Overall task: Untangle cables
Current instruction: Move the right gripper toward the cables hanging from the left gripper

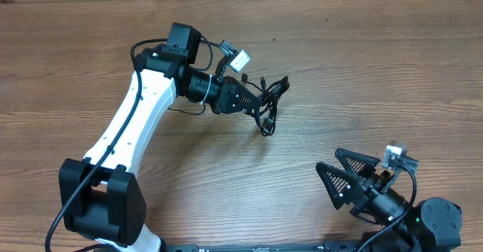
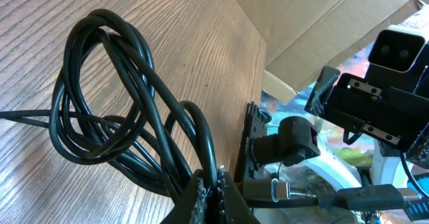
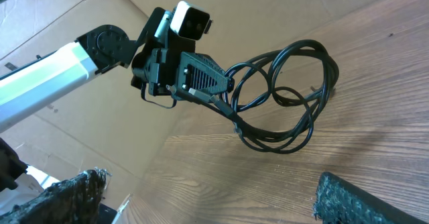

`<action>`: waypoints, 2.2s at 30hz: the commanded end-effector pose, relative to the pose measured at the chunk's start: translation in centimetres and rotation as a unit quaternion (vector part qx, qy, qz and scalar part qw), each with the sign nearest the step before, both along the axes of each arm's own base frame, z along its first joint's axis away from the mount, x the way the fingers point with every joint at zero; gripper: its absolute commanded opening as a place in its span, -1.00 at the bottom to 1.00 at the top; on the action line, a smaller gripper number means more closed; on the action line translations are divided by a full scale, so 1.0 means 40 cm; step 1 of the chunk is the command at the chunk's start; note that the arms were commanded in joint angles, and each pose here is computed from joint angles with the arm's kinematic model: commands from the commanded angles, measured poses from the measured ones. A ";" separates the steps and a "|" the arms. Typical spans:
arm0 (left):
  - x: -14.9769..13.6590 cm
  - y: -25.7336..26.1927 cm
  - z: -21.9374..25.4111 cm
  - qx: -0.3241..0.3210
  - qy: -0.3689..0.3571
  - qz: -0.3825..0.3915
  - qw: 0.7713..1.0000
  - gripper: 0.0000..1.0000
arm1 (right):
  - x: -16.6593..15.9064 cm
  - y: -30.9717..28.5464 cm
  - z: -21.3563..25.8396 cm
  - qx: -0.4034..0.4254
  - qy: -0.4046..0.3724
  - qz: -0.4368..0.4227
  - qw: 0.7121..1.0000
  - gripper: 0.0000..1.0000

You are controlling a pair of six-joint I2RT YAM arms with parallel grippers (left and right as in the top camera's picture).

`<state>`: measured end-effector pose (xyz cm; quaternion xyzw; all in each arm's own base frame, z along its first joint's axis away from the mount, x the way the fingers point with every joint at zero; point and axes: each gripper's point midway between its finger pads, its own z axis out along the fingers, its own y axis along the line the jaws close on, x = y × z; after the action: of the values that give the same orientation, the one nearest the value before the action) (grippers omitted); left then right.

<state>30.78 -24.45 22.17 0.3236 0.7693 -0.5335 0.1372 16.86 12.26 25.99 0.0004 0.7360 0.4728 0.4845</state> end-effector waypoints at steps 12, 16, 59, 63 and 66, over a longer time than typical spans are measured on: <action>-0.004 -0.003 0.067 -0.029 -0.035 -0.008 0.999 -0.92 | 0.019 0.016 0.093 0.107 0.033 0.019 0.994 1.00; -0.004 -0.003 0.067 -0.029 -0.035 -0.008 0.999 -0.92 | 0.044 0.054 0.095 0.118 0.066 0.078 0.988 1.00; -0.012 -0.024 0.152 -0.130 -0.064 -0.042 0.989 -0.91 | 0.218 0.126 -0.016 0.115 0.144 0.200 0.962 0.75; -0.022 -0.026 0.174 -0.162 -0.095 -0.061 0.980 -0.92 | 0.218 0.126 -0.016 0.115 0.143 0.200 0.962 0.68; -0.027 -0.027 0.183 -0.176 -0.113 -0.070 0.975 -0.92 | 0.218 0.126 -0.016 0.114 0.141 0.200 0.963 0.66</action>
<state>30.56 -25.58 25.96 0.3615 0.6797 -0.6099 0.1879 25.34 17.33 24.40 -0.0139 0.7278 0.6369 0.2541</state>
